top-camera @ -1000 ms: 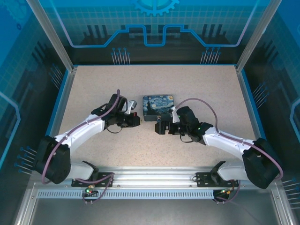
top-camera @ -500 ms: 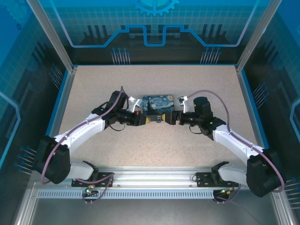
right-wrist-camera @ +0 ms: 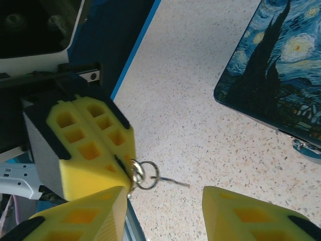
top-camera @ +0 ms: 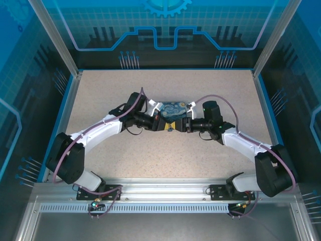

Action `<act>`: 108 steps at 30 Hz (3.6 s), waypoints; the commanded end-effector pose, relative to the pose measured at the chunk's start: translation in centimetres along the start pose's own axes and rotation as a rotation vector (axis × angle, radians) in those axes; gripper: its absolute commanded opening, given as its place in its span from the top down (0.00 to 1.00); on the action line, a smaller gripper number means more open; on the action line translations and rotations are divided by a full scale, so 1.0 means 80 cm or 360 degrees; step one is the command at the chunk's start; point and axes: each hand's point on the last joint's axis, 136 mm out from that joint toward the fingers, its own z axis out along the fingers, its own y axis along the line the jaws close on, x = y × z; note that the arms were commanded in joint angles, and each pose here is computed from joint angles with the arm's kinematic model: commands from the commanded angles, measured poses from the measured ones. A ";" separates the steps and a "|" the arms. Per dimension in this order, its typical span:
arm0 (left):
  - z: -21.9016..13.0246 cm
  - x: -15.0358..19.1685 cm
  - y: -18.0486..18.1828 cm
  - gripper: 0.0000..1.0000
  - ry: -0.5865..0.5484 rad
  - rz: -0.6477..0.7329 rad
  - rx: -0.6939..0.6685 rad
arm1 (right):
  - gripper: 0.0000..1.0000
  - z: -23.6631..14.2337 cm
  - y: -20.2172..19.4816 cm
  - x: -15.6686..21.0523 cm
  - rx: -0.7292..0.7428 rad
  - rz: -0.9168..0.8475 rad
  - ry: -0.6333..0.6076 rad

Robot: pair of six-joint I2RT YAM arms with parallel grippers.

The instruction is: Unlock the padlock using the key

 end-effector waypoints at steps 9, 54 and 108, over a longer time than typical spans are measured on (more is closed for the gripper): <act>0.004 -0.013 -0.029 1.00 0.0019 0.0107 0.0104 | 0.61 -0.009 -0.003 0.009 0.0013 -0.0131 0.0022; 0.014 -0.010 -0.047 1.00 0.0097 0.0152 0.0135 | 0.68 -0.026 0.035 -0.002 -0.0112 -0.0332 -0.0030; -0.012 -0.057 -0.027 0.40 -0.0485 -0.0122 0.0042 | 1.00 -0.034 -0.027 -0.016 0.0202 0.0137 -0.0224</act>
